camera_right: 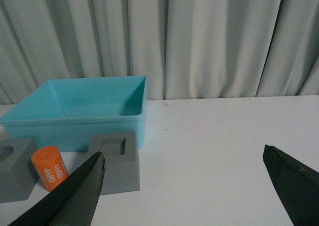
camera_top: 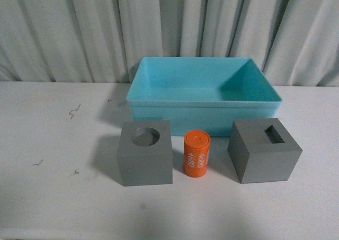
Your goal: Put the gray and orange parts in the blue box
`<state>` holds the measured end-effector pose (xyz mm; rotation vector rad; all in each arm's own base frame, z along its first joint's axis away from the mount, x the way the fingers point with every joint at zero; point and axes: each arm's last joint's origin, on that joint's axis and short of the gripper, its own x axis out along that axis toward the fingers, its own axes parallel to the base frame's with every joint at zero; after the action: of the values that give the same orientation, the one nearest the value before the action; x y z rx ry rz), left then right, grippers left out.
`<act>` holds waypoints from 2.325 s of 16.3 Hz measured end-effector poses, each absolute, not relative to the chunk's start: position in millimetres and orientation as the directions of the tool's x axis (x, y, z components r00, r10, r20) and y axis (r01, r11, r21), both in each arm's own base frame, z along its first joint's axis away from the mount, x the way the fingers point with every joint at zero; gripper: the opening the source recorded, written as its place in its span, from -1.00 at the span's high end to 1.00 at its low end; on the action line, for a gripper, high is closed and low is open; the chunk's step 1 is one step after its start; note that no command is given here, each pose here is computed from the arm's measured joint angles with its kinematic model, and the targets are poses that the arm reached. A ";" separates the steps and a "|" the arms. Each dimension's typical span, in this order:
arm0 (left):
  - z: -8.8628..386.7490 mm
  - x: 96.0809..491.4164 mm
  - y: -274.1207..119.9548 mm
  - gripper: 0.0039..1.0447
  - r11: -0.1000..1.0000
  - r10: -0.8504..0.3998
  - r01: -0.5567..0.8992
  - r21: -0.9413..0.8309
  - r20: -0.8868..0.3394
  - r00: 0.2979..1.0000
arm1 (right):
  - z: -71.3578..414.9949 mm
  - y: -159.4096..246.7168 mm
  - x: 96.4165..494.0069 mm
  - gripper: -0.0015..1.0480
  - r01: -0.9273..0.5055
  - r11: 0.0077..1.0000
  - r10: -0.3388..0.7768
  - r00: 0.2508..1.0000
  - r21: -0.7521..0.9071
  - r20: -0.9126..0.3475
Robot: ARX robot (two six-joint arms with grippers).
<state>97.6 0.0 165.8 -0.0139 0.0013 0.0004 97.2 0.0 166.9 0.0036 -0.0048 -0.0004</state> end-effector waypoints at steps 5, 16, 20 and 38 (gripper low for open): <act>165.8 97.6 0.0 -0.88 1.000 0.000 0.000 -0.014 -0.001 1.000 | 166.9 0.0 97.2 -0.87 0.000 1.000 0.000 1.000 0.004 0.005; 165.8 97.6 0.0 -0.88 1.000 0.000 0.000 -0.014 -0.001 1.000 | 166.9 0.0 97.2 -0.87 0.000 1.000 0.000 1.000 0.004 0.005; 165.8 97.6 0.0 -0.88 1.000 0.000 0.000 -0.014 -0.001 1.000 | 166.9 0.0 97.2 -0.87 0.000 1.000 0.000 1.000 0.004 0.005; 165.8 97.6 0.0 -0.88 1.000 0.000 0.000 -0.014 -0.001 1.000 | 194.3 -74.9 262.8 -0.87 -0.102 0.995 0.096 0.843 0.018 -0.529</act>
<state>97.6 0.0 165.8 -0.0139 0.0013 0.0004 262.8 -74.9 194.3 -0.0114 0.5585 0.1049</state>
